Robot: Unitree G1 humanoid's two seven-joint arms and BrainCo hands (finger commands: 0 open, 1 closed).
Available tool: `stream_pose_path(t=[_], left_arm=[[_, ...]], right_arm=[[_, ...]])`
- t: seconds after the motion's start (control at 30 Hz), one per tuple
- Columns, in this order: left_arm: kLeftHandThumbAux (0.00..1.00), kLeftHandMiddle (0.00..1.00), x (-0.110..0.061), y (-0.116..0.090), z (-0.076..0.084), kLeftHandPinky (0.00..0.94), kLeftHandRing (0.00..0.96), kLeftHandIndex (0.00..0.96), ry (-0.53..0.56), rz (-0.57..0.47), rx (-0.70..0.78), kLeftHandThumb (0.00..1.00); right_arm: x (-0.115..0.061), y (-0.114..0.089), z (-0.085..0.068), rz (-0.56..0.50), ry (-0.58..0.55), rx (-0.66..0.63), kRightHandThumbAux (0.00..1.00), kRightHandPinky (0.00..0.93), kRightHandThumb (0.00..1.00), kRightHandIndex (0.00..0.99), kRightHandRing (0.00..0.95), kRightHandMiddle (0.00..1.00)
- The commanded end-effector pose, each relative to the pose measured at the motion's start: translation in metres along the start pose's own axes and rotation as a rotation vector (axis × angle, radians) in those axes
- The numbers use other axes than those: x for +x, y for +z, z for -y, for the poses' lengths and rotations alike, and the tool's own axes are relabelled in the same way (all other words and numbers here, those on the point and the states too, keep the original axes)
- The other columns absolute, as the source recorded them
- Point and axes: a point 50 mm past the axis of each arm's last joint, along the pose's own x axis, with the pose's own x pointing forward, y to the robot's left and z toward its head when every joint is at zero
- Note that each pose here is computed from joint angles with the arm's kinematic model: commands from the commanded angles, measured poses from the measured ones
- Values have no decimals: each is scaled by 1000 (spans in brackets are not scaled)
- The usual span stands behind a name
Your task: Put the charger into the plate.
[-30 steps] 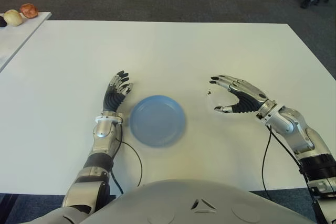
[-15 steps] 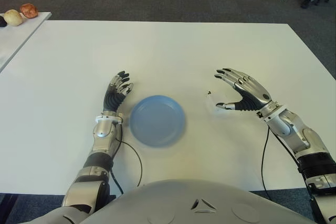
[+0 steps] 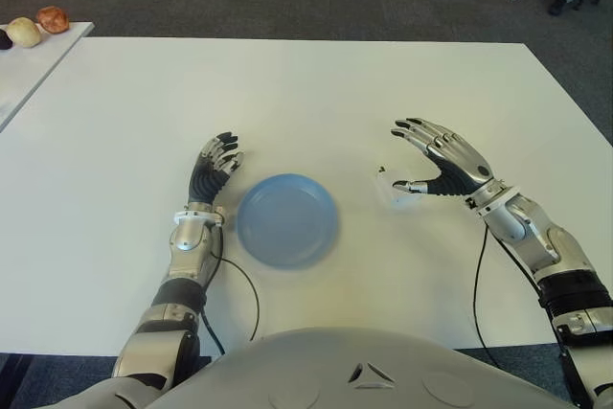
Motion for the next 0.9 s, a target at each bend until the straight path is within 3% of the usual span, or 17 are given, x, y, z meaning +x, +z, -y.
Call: stream_pose_path(t=[0.03,0.9], left_arm=[[650,225,-43,-52,-1,221,217,202,20,-305,-20,0],[648,226,-44,-50,-4,203,209,199,17,-295,-23,0]], right_arm=[[2,-6,-1,-15,72,-29,236,0,228,0,0,0],[3,-28,-25,-29,256,-142,188,0,250,0,0,0]])
